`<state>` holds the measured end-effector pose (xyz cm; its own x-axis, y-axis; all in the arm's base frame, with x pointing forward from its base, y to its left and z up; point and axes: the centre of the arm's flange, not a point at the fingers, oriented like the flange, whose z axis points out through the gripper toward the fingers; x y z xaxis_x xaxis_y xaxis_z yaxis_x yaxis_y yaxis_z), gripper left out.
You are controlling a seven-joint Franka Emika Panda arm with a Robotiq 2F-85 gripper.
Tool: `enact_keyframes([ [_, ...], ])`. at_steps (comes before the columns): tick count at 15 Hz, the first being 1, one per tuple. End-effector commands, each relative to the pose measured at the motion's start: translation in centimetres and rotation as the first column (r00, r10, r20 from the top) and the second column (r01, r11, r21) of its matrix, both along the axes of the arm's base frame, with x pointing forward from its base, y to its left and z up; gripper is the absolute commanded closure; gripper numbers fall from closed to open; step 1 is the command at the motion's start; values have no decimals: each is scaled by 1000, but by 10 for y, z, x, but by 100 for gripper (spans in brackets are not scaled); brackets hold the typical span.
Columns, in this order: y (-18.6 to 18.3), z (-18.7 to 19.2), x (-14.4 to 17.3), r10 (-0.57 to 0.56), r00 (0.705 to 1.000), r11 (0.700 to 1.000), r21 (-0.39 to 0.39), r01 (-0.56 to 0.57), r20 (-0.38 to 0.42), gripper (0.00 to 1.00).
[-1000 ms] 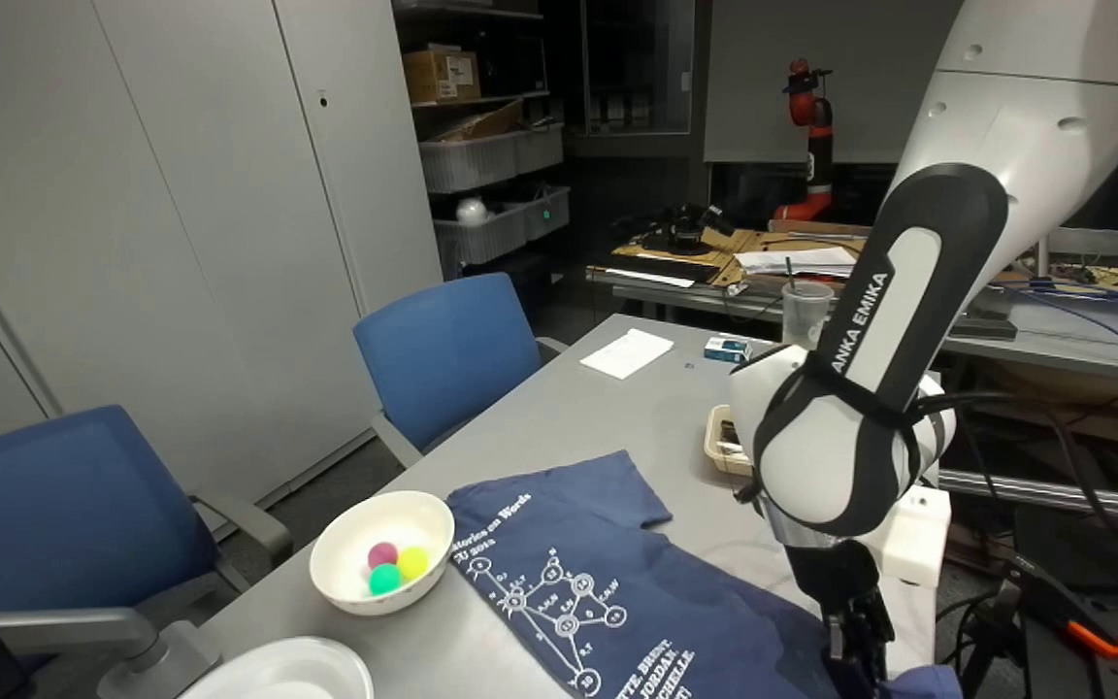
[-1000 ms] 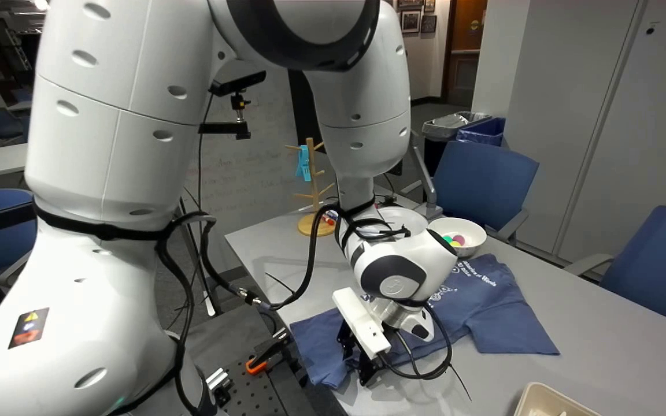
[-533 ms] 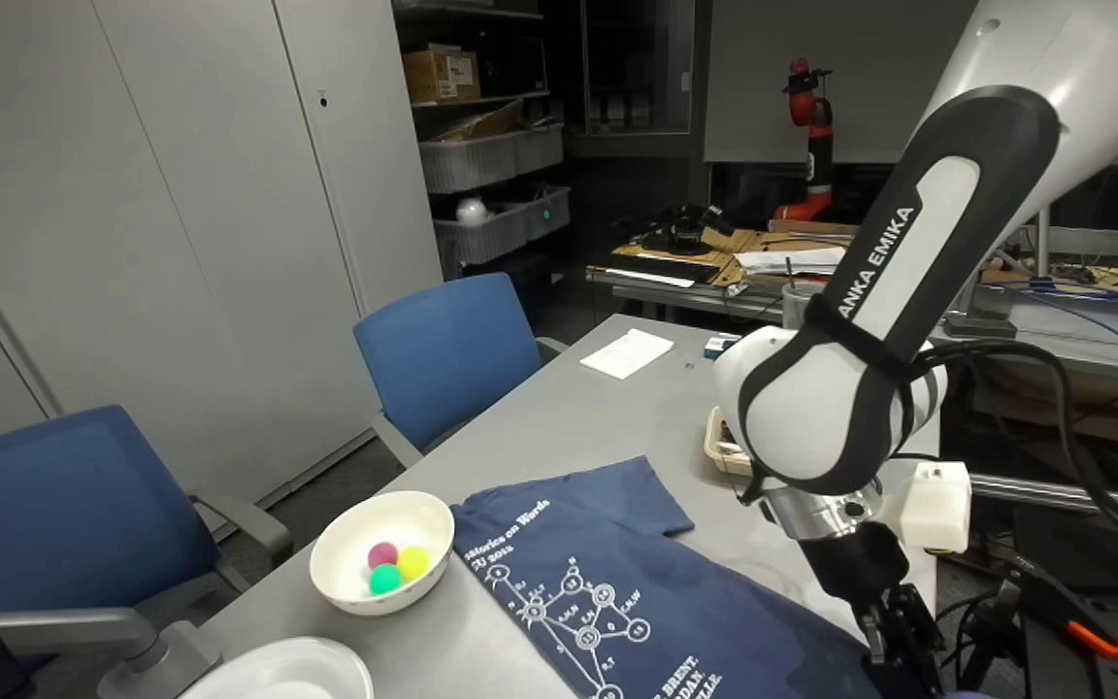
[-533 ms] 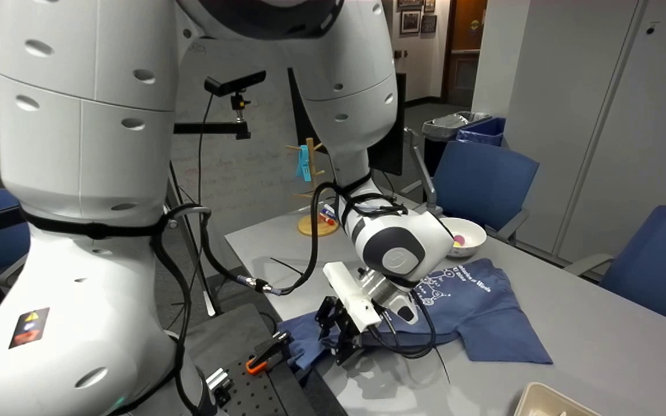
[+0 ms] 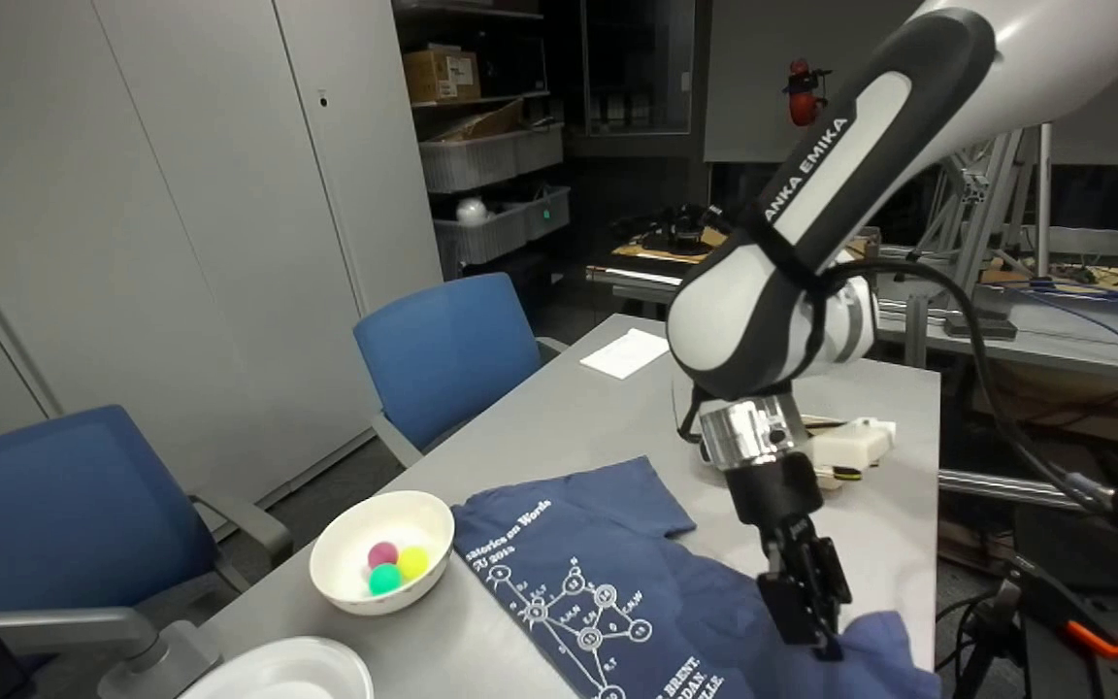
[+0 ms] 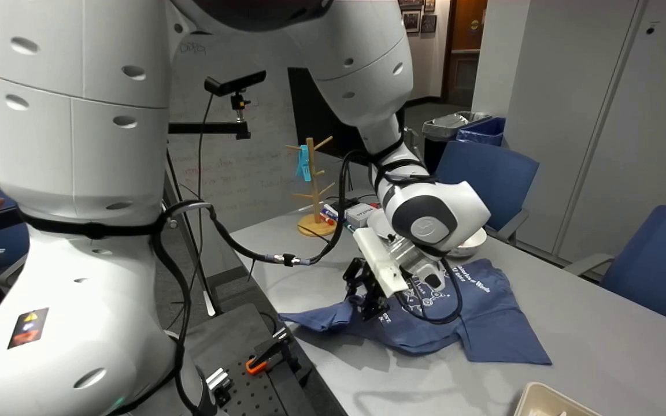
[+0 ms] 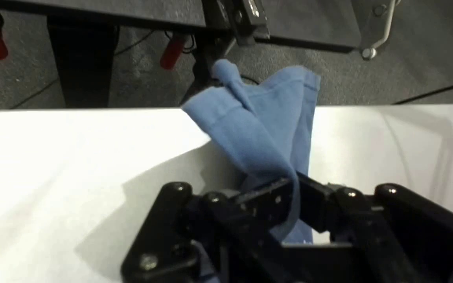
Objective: Fold the shirt
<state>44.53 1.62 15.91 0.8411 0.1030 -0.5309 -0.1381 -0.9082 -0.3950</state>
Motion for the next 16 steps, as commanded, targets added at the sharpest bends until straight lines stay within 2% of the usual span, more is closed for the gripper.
enact_keyframes([
  [1, -10, 23, 50, -42, 988, 998, -29, 47, 150, 100],
  [4, -24, 32, 83, -33, 950, 987, -140, 80, 309, 100],
  [7, -38, 38, 109, -37, 886, 965, -212, 151, 463, 100],
  [11, -45, 40, 138, -70, 777, 925, -251, 286, 625, 100],
  [13, -44, 35, 149, -99, 750, 908, -249, 337, 654, 100],
  [14, -42, 32, 152, -105, 743, 900, -255, 353, 660, 75],
  [15, -37, 30, 154, -103, 741, 890, -271, 366, 664, 74],
  [16, -36, 26, 154, -94, 739, 884, -286, 371, 667, 67],
])
